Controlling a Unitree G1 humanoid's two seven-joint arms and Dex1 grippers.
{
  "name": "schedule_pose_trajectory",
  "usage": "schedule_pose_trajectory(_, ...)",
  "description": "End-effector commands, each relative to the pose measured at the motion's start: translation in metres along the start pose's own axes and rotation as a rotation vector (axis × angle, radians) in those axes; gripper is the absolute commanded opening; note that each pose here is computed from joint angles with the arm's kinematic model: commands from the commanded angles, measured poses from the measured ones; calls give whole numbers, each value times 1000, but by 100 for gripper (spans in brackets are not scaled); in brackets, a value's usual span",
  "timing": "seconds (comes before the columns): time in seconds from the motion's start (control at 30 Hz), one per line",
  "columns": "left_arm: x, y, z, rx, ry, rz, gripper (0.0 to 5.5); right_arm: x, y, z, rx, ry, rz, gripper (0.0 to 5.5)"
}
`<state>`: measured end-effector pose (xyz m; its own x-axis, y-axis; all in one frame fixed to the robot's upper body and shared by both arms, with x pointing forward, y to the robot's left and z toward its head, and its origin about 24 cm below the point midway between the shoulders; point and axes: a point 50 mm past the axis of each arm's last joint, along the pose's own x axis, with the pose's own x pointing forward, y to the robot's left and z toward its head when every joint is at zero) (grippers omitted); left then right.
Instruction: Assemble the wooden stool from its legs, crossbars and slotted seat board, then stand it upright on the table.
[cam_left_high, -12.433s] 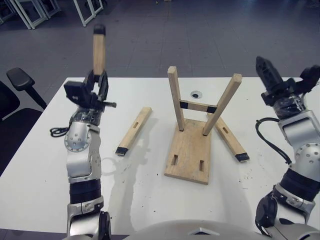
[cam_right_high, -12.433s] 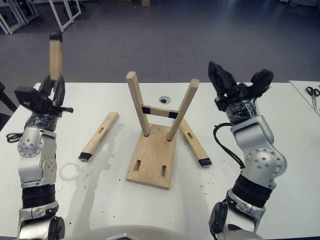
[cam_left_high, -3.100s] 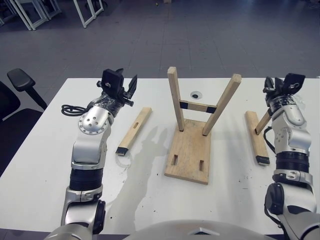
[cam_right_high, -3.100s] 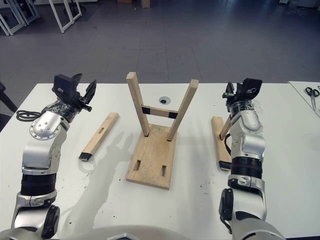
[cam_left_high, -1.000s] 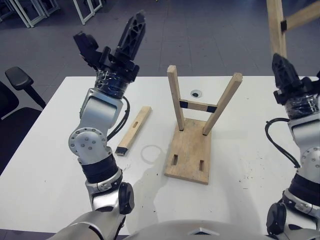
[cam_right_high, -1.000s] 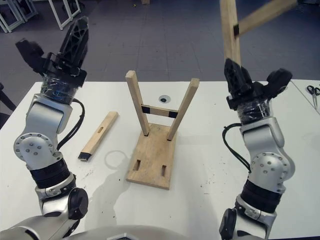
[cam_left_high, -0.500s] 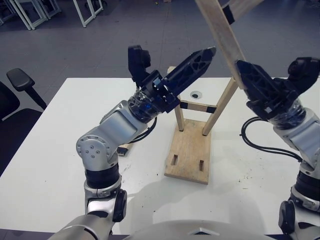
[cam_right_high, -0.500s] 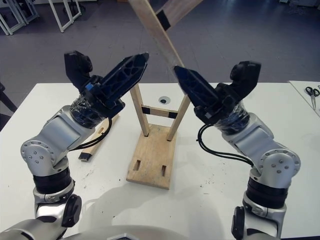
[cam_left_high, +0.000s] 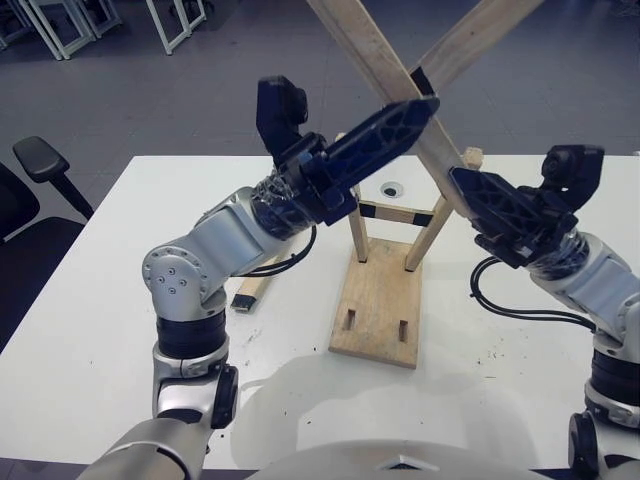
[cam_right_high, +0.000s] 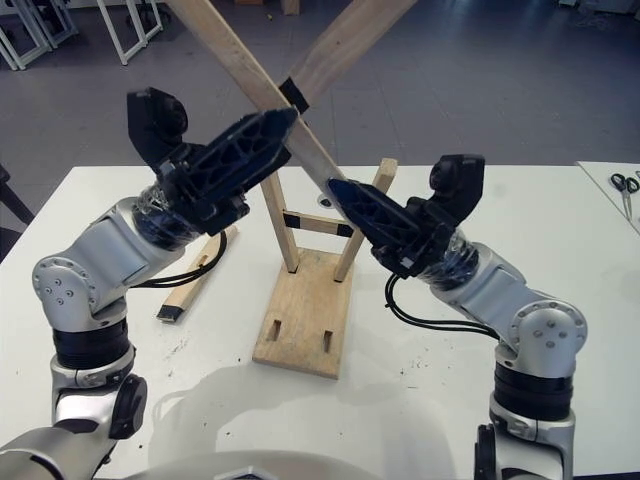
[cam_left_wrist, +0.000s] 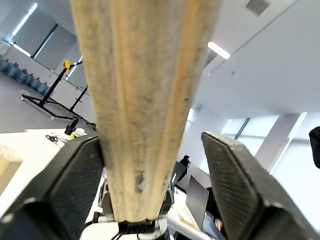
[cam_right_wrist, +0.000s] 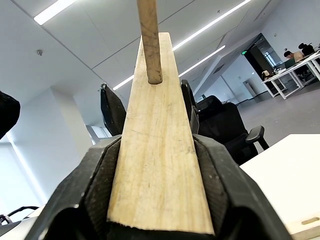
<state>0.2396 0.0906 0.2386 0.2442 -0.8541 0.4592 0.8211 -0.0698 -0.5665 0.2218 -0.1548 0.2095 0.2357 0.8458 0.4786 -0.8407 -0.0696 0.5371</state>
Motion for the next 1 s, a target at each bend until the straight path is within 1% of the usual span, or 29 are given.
schedule_pose_trajectory(0.03,3,4,6,13,15,20,264,0,-1,-1,7,56,8,203)
schedule_pose_trajectory(0.1,3,5,7,13,5,25,224,2,-4,-1,15,72,13,203)
schedule_pose_trajectory(0.13,3,5,6,13,11,21,217,2,-5,-1,17,77,14,203)
schedule_pose_trajectory(0.3,-1,6,3,21,54,17,215,2,-7,2,14,88,7,203)
schedule_pose_trajectory(0.4,-4,10,16,56,3,44,214,-2,-9,1,14,101,-9,203)
schedule_pose_trajectory(0.43,-5,12,23,68,-29,56,213,-2,-9,1,17,105,-9,241)
schedule_pose_trajectory(0.47,-7,14,31,79,-74,65,210,-3,-10,0,20,117,-12,255)
schedule_pose_trajectory(0.5,-10,14,38,88,-107,71,204,-5,-10,-2,24,131,-16,282)
schedule_pose_trajectory(0.6,-21,13,50,136,-161,100,204,-12,-16,-5,12,170,-69,334)
schedule_pose_trajectory(0.67,-30,13,56,184,-174,145,204,-22,-22,-10,-18,231,-154,339)
schedule_pose_trajectory(0.7,-36,14,56,237,-148,186,204,-30,-27,-15,-59,315,-220,339)
schedule_pose_trajectory(0.73,-42,15,53,303,-101,227,204,-38,-35,-23,-140,448,-305,339)
schedule_pose_trajectory(0.8,-52,16,42,405,8,280,204,-49,-43,-36,-313,714,-375,339)
schedule_pose_trajectory(0.87,-61,19,27,460,103,295,204,-56,-48,-49,-466,942,-359,339)
schedule_pose_trajectory(0.93,-70,23,10,505,209,297,204,-61,-55,-59,-613,1134,-296,339)
schedule_pose_trajectory(1.0,-78,26,-1,532,272,277,204,-63,-59,-68,-687,1251,-222,339)
